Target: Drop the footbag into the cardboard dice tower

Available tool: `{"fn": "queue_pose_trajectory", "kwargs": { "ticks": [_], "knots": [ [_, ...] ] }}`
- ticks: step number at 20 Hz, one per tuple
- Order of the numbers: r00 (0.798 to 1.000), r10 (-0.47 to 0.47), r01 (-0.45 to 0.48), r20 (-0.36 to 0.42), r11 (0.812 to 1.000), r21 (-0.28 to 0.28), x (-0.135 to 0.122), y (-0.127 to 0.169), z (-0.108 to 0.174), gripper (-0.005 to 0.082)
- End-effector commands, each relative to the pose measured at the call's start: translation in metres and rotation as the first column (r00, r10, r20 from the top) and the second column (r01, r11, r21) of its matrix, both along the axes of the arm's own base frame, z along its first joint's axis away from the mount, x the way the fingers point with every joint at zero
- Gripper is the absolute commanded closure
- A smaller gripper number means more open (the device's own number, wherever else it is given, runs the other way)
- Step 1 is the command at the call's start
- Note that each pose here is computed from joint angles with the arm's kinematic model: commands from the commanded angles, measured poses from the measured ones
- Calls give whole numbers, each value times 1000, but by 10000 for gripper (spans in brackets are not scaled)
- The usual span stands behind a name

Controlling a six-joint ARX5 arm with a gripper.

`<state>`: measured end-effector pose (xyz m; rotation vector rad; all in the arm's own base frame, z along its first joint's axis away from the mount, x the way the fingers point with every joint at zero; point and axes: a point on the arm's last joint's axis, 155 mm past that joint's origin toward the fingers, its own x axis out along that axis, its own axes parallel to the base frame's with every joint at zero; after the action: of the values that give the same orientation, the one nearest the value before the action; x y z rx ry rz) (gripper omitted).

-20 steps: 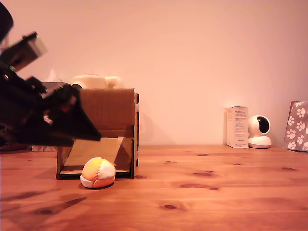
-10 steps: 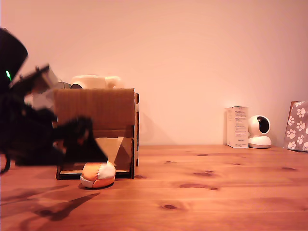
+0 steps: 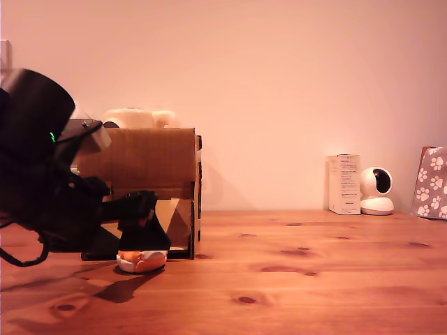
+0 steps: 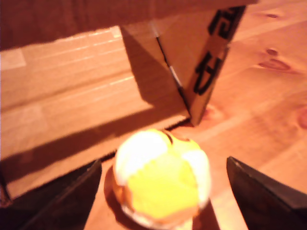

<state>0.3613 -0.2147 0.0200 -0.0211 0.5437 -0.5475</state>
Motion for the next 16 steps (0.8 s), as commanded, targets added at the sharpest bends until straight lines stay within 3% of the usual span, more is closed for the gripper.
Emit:
{"fn": "queue_pose_trajectory", "kwargs": {
  "ticks": [1, 3, 6, 16],
  "knots": [
    [1000, -1, 1, -15, 1000, 15, -1, 0, -8, 302],
    [1000, 3, -3, -13, 1000, 16, 0, 1, -8, 512],
    [1000, 3, -2, -7, 1000, 13, 1, 0, -6, 626],
    [999, -32, 31, -9, 999, -26, -13, -2, 36, 641]
  ]
}}
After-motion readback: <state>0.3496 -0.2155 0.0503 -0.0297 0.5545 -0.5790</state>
